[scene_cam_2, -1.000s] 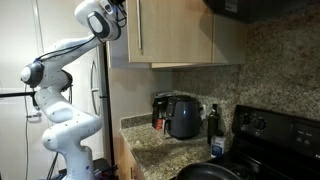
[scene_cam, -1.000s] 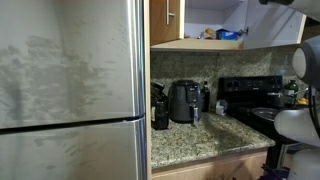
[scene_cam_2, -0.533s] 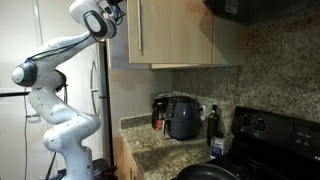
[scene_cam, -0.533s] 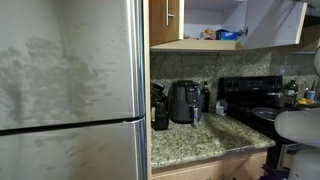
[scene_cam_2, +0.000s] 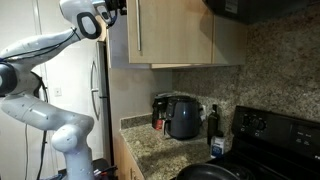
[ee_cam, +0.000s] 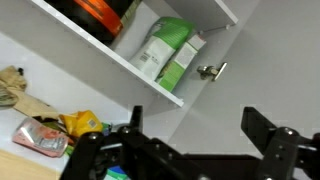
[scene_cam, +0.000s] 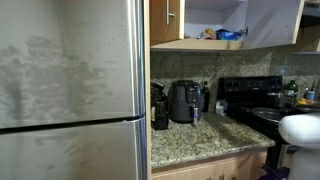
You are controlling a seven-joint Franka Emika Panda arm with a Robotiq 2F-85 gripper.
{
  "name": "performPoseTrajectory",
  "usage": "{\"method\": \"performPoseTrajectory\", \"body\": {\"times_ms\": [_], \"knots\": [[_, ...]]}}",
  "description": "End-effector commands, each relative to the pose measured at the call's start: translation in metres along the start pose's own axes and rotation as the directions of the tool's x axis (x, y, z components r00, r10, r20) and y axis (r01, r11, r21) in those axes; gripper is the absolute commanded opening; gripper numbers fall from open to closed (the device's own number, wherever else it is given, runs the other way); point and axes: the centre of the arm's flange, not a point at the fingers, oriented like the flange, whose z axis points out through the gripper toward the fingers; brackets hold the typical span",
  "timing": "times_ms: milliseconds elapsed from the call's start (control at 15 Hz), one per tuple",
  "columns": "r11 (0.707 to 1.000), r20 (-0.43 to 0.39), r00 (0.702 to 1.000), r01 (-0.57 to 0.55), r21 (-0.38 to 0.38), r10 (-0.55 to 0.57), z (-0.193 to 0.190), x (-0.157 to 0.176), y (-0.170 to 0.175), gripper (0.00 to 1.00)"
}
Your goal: Put the can in the cabinet, then close the right cabinet door, then move the salt bottle towards you
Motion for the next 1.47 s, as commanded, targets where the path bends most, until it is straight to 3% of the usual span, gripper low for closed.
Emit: {"method": "performPoseTrajectory", "body": {"times_ms": [0,267,467,533,600,800,867,1000,1200,1400], "knots": [[0.983,0.082,0.996,-0.022,-0.183,0.038,-0.008,0.009,0.000,1.00],[0.929,0.200,0.975,-0.017,-0.369,0.098,-0.009,0.008,0.006,1.00],[0.888,0.317,0.938,0.022,-0.459,0.140,-0.009,0.006,0.009,1.00],[0.890,0.374,0.912,0.025,-0.455,0.166,-0.008,0.006,0.011,1.00],[0.904,0.299,0.945,0.008,-0.428,0.133,-0.008,-0.004,0.009,1.00],[0.898,0.319,0.937,0.012,-0.440,0.144,-0.008,-0.003,0.007,1.00],[0.949,0.294,0.954,0.034,-0.314,0.063,-0.008,-0.002,0.003,1.00],[0.970,0.269,0.960,-0.011,-0.241,0.078,-0.011,-0.001,-0.002,1.00],[0.992,0.220,0.972,-0.065,-0.105,0.087,-0.005,0.001,-0.007,1.00],[0.993,0.180,0.978,-0.114,0.031,0.107,0.003,0.001,-0.008,1.00]]}}
